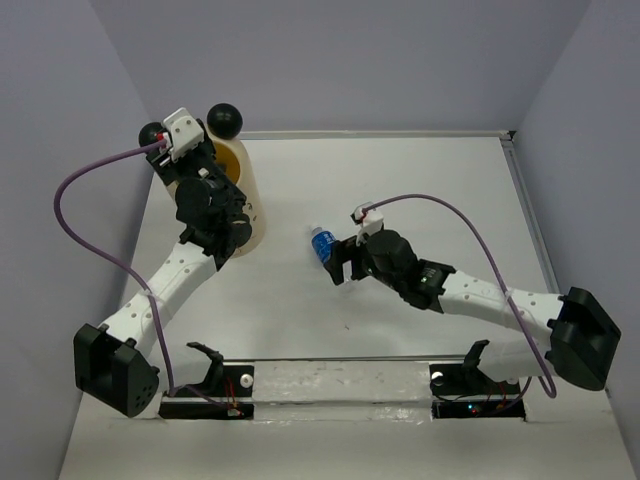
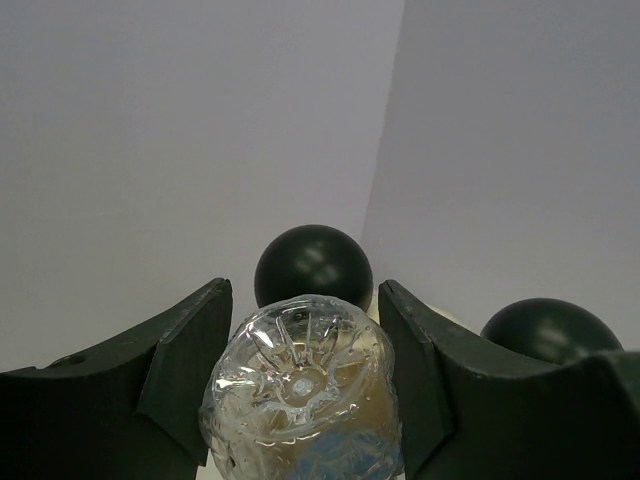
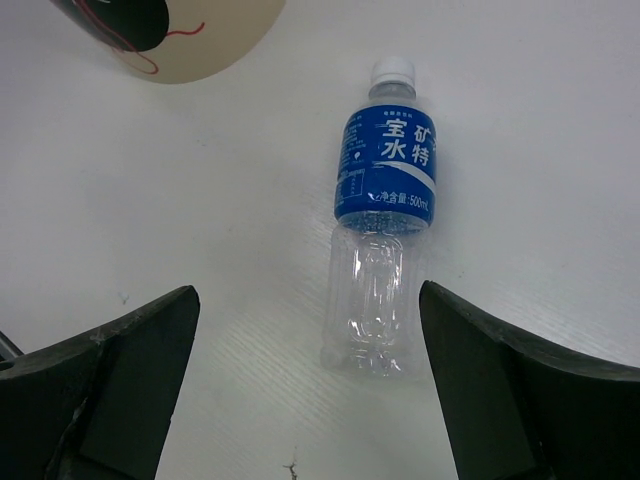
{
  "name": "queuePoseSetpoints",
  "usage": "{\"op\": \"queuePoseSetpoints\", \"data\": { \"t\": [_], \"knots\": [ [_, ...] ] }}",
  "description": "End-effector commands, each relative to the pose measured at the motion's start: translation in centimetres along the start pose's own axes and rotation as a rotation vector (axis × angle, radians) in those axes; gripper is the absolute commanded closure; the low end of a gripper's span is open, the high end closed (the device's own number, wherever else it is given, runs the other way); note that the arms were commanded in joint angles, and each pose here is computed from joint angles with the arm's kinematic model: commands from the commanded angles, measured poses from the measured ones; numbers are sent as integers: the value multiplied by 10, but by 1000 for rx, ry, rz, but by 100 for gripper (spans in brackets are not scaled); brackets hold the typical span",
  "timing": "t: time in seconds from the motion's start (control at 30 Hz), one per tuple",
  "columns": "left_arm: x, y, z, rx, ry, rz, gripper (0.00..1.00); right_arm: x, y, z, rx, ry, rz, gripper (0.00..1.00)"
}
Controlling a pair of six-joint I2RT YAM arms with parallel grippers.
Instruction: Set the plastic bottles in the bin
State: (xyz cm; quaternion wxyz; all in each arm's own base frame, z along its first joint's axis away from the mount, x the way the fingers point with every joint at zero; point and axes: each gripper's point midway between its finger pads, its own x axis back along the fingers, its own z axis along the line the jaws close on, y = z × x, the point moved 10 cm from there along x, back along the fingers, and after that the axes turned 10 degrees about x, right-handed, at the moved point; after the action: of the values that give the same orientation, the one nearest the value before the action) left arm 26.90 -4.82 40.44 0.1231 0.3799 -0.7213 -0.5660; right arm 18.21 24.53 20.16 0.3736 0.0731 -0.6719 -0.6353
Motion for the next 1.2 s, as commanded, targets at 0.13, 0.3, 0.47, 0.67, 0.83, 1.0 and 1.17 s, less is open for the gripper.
{"op": "queuePoseSetpoints", "data": {
  "t": [0.13,0.3,0.47,0.67,0.83,1.0,1.17],
  "knots": [
    [1,4,0,113,-5,-10,51,-34,13,-23,-9,-81,48,0],
    [3,1,2,108,-17,33,3,-53,-6,-23,9,-68,185,0],
    [4,25,-2,174,-83,57,1,-67,-23,-20,-18,-44,263,0],
    [16,48,1,246,-202,126,1,-69,-32,-20,-18,-43,297,2],
    [41,61,-4,334,-439,323,1,-69,-39,-18,-32,-20,337,10],
    [86,35,10,396,-712,648,1,-69,-44,-19,-38,-33,346,35],
    [125,-7,28,403,-854,929,1,-52,-34,-20,-48,-28,287,56]
  ]
}}
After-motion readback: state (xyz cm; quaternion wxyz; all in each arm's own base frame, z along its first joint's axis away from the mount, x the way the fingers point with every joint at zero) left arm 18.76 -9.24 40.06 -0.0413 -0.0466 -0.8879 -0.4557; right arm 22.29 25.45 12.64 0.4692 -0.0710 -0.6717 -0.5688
